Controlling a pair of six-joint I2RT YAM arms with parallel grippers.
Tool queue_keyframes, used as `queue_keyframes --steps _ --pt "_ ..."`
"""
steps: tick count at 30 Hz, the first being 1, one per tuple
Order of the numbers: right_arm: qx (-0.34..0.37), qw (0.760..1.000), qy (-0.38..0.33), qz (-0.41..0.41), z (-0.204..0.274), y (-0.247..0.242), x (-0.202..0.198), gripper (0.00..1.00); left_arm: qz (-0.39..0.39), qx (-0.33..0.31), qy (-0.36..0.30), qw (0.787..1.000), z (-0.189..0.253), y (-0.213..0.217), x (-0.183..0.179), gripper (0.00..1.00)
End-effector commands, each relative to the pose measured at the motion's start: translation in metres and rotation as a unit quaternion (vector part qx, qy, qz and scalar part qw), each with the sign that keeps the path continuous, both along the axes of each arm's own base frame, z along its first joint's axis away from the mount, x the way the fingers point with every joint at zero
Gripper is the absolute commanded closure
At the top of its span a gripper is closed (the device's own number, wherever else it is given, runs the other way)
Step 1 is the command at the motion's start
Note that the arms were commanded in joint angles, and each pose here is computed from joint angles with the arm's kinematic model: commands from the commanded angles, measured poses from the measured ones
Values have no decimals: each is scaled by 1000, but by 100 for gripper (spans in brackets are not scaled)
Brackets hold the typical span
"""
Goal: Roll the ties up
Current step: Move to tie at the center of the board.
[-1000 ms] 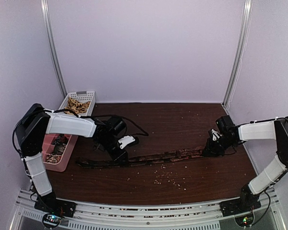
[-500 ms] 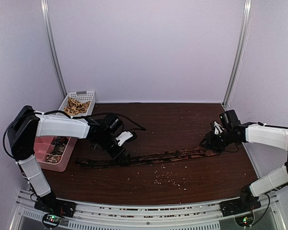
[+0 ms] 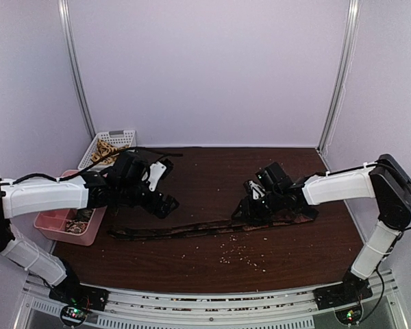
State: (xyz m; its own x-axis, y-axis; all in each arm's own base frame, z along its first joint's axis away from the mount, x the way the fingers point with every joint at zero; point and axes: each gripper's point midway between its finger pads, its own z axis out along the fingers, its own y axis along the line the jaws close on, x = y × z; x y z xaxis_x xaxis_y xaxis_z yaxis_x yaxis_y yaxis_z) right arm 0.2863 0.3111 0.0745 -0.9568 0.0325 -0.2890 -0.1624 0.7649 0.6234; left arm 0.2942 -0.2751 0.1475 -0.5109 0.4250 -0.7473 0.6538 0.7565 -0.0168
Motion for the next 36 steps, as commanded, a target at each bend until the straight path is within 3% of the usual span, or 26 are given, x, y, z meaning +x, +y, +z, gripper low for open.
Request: queue_keyframes --steps 1,7,12,20,27,36 --pt "3 1000 17 -16 -18 7 6 60 85 -49 -67 993 37 17 19 2" --pt "-19 997 48 -52 -50 -31 0 59 148 -65 -88 983 48 36 25 2" --pt "-62 991 69 -99 -71 -98 -10 57 149 -57 -91 983 48 37 28 2" --pt "-96 986 26 -136 -43 -161 -9 54 145 -61 -95 983 53 31 32 2" --pt "-38 994 -74 -73 34 -104 9 46 107 -81 -85 987 47 18 25 2" --pt "48 997 -49 34 44 24 -8 46 106 -83 -70 988 42 19 20 2"
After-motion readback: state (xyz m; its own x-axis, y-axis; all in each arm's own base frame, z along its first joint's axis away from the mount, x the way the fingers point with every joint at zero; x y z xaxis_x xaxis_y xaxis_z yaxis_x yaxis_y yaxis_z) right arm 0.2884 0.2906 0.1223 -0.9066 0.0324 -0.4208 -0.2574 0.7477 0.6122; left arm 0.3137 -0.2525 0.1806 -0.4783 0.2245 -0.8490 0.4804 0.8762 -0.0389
